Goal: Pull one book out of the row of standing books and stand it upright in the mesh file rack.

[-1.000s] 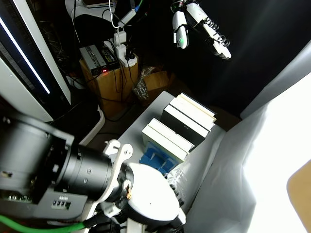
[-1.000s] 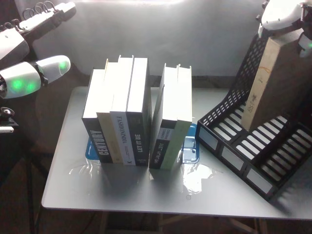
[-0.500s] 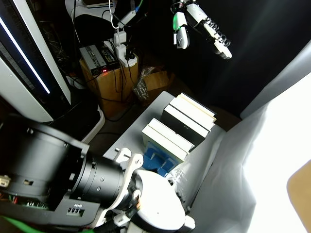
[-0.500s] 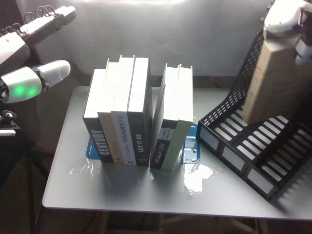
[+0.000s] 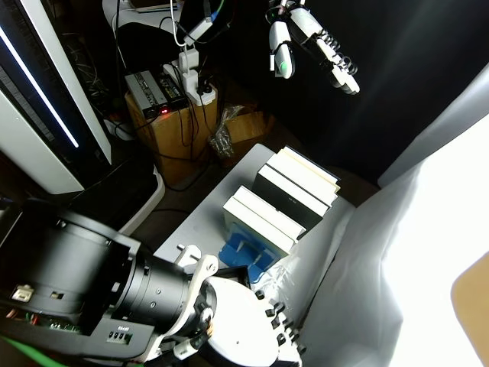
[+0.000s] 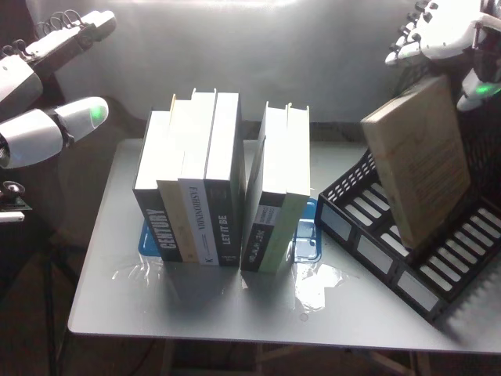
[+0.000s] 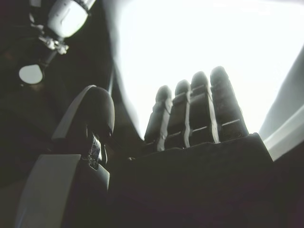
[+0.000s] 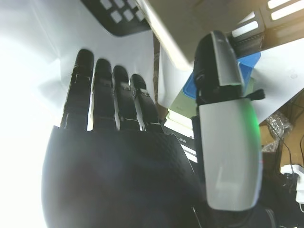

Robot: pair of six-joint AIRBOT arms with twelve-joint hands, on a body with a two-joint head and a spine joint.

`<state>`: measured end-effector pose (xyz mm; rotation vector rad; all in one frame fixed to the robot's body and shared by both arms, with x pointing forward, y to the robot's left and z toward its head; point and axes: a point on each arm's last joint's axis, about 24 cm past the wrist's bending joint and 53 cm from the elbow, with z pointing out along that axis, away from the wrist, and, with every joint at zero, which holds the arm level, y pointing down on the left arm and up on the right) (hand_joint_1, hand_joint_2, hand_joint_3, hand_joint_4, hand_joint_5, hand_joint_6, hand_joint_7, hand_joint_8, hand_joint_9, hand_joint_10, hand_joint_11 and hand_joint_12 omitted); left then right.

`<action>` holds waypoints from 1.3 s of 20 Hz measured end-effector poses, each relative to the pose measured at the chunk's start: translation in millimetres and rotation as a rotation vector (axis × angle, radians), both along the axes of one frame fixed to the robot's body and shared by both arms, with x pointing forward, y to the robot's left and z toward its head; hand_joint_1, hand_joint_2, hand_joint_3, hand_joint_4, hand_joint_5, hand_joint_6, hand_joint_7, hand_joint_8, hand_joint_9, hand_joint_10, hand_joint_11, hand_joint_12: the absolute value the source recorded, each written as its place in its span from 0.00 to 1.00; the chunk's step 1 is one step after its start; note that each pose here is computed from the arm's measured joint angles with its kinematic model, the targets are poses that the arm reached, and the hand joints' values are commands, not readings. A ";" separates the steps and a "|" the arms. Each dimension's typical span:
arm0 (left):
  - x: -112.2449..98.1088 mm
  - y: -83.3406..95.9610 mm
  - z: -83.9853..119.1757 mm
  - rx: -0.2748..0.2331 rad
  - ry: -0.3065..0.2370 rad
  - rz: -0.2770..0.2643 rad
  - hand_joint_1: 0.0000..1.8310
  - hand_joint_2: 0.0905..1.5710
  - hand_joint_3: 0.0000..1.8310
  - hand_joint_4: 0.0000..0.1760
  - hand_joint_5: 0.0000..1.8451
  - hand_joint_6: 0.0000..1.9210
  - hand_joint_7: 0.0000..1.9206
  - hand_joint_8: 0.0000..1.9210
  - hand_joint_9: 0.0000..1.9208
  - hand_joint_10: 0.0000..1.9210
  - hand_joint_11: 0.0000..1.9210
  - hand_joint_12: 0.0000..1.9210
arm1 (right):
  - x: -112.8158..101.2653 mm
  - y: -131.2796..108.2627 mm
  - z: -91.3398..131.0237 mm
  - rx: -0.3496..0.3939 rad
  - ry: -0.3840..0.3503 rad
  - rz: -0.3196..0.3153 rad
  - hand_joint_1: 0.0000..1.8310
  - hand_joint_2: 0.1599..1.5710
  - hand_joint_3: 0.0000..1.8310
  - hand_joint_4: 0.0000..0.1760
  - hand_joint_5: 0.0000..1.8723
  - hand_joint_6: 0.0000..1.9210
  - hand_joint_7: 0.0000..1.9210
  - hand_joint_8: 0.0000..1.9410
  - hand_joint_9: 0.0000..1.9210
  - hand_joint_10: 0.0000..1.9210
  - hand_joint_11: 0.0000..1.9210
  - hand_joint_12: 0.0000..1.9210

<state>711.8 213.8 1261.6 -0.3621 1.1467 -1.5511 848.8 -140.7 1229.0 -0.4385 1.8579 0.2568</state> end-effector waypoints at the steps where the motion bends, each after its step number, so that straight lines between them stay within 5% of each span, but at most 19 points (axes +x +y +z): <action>1: -0.2 -0.5 -0.1 0.001 0.000 -0.003 0.24 0.94 0.00 0.06 0.03 0.00 0.00 0.00 0.00 0.00 0.00 0.00 | -3.2 0.8 0.1 0.003 0.001 0.007 0.41 0.63 0.00 0.23 0.00 0.00 0.00 0.00 0.00 0.00 0.00 0.00; 2: -0.4 -0.8 -0.2 0.001 0.000 -0.004 0.26 0.94 0.00 0.03 0.03 0.00 0.00 0.00 0.00 0.00 0.00 0.00 | -7.0 0.4 0.4 0.013 0.004 0.010 0.39 0.64 0.00 0.33 0.00 0.00 0.00 0.00 0.00 0.00 0.00 0.00; 6: -1.0 -1.6 -0.4 -0.007 0.005 -0.004 0.25 0.94 0.00 0.08 0.02 0.00 0.00 0.00 0.00 0.00 0.00 0.00 | -36.2 8.7 30.9 0.058 -0.036 0.073 0.33 0.67 0.01 0.01 0.00 0.00 0.00 0.00 0.00 0.00 0.00 0.00; 9: -2.6 -5.9 -1.9 -0.002 0.009 -0.015 0.22 0.94 0.00 0.14 0.00 0.00 0.00 0.00 0.00 0.00 0.00 0.00 | -55.6 16.5 60.2 0.150 -0.073 0.110 0.17 0.75 0.01 0.01 0.00 0.00 0.00 0.00 0.00 0.00 0.00 0.00; 12: 2.0 -5.1 -1.0 -0.008 0.023 -0.005 0.16 0.94 0.00 0.45 0.00 0.00 0.00 0.00 0.00 0.00 0.00 0.00 | -76.5 32.3 67.4 0.301 -0.008 0.201 0.11 0.77 0.01 0.00 0.00 0.00 0.00 0.00 0.00 0.00 0.00 0.00; 15: 0.4 -15.6 3.0 0.001 0.011 -0.032 0.17 0.94 0.00 0.57 0.00 0.00 0.00 0.00 0.00 0.00 0.00 0.00 | -94.0 37.5 94.7 0.537 0.021 0.281 0.08 0.80 0.01 0.40 0.00 0.00 0.00 0.00 0.00 0.00 0.00 0.00; 16: 0.9 -18.9 2.5 -0.003 0.015 -0.038 0.17 0.94 0.00 0.52 0.00 0.00 0.00 0.00 0.00 0.00 0.00 0.00 | -97.9 35.1 97.6 0.582 0.019 0.292 0.07 0.82 0.02 0.31 0.00 0.00 0.00 0.00 0.00 0.00 0.01 0.01; 18: 0.4 -30.7 0.5 0.030 0.022 -0.068 0.15 0.94 0.00 0.51 0.00 0.00 0.00 0.00 0.00 0.00 0.00 0.00 | -111.7 33.1 94.1 0.661 0.042 0.326 0.04 0.80 0.01 0.44 0.00 0.00 0.00 0.00 0.00 0.00 0.03 0.02; 19: 0.4 -33.9 1.3 0.032 0.021 -0.076 0.14 0.94 0.00 0.52 0.00 0.00 0.00 0.00 0.00 0.00 0.00 0.00 | -115.9 32.3 93.7 0.680 0.045 0.336 0.03 0.78 0.00 0.60 0.00 0.00 0.00 0.00 0.00 0.00 0.00 0.01; 21: -2.6 -43.3 4.7 0.044 0.012 -0.107 0.16 0.94 0.00 0.56 0.00 0.00 0.00 0.00 0.00 0.00 0.00 0.00 | -133.4 31.9 98.1 0.787 0.051 0.375 0.00 0.78 0.00 0.47 0.00 0.00 0.00 0.00 0.00 0.00 0.00 0.00; 22: -5.3 -48.0 5.2 0.049 0.009 -0.124 0.16 0.94 0.00 0.56 0.00 0.00 0.00 0.00 0.00 0.00 0.00 0.00 | -141.2 30.6 94.3 0.820 0.058 0.389 0.00 0.78 0.00 0.19 0.00 0.00 0.00 0.00 0.00 0.00 0.00 0.00; 24: -10.3 -59.9 3.6 0.074 0.010 -0.160 0.19 0.93 0.00 0.42 0.00 0.00 0.00 0.00 0.00 0.00 0.00 0.00 | -155.2 33.5 82.3 0.856 0.083 0.413 0.00 0.76 0.00 0.29 0.00 0.00 0.00 0.00 0.00 0.00 0.00 0.00; 26: -14.5 -68.5 1.9 0.093 0.012 -0.190 0.22 0.91 0.00 0.34 0.00 0.00 0.00 0.00 0.00 0.00 0.00 0.00 | -165.3 36.8 74.9 0.885 0.100 0.431 0.00 0.77 0.00 0.22 0.00 0.00 0.00 0.00 0.00 0.00 0.00 0.00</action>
